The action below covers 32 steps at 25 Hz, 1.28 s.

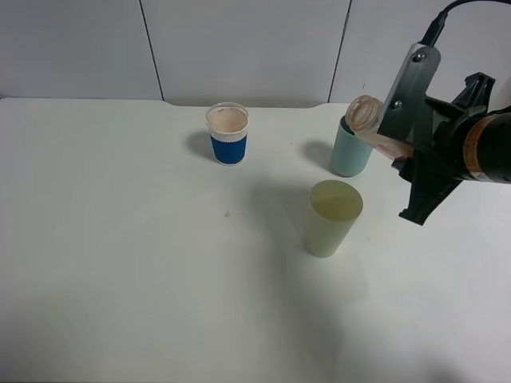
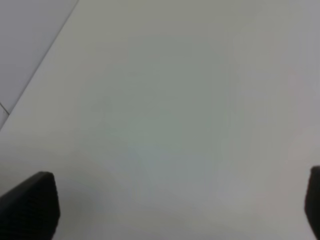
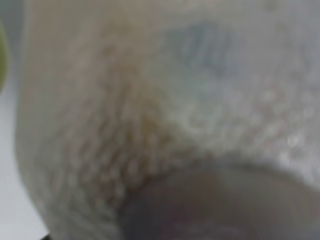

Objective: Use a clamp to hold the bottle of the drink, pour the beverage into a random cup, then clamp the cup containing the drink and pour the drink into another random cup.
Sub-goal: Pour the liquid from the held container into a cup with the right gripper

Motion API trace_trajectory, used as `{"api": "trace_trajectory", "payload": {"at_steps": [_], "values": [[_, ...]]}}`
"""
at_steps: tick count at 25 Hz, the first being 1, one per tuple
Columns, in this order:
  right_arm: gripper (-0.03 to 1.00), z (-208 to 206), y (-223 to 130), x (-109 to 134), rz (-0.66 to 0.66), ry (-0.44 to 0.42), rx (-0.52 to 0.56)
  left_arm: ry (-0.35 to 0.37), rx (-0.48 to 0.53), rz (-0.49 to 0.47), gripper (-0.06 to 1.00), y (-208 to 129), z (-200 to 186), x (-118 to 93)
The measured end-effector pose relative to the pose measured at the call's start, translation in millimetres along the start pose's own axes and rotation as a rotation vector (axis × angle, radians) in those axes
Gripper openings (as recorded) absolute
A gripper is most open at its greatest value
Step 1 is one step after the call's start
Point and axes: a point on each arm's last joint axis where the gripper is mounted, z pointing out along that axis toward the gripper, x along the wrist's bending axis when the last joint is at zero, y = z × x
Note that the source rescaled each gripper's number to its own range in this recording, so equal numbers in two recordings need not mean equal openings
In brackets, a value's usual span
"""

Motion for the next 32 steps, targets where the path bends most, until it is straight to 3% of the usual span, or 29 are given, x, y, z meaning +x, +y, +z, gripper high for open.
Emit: {"api": "trace_trajectory", "payload": {"at_steps": [32], "values": [[0.02,-4.9,-0.6,10.2,-0.153,0.005,0.071,0.0,0.0,0.0,1.0,0.0,0.0,0.0]]}}
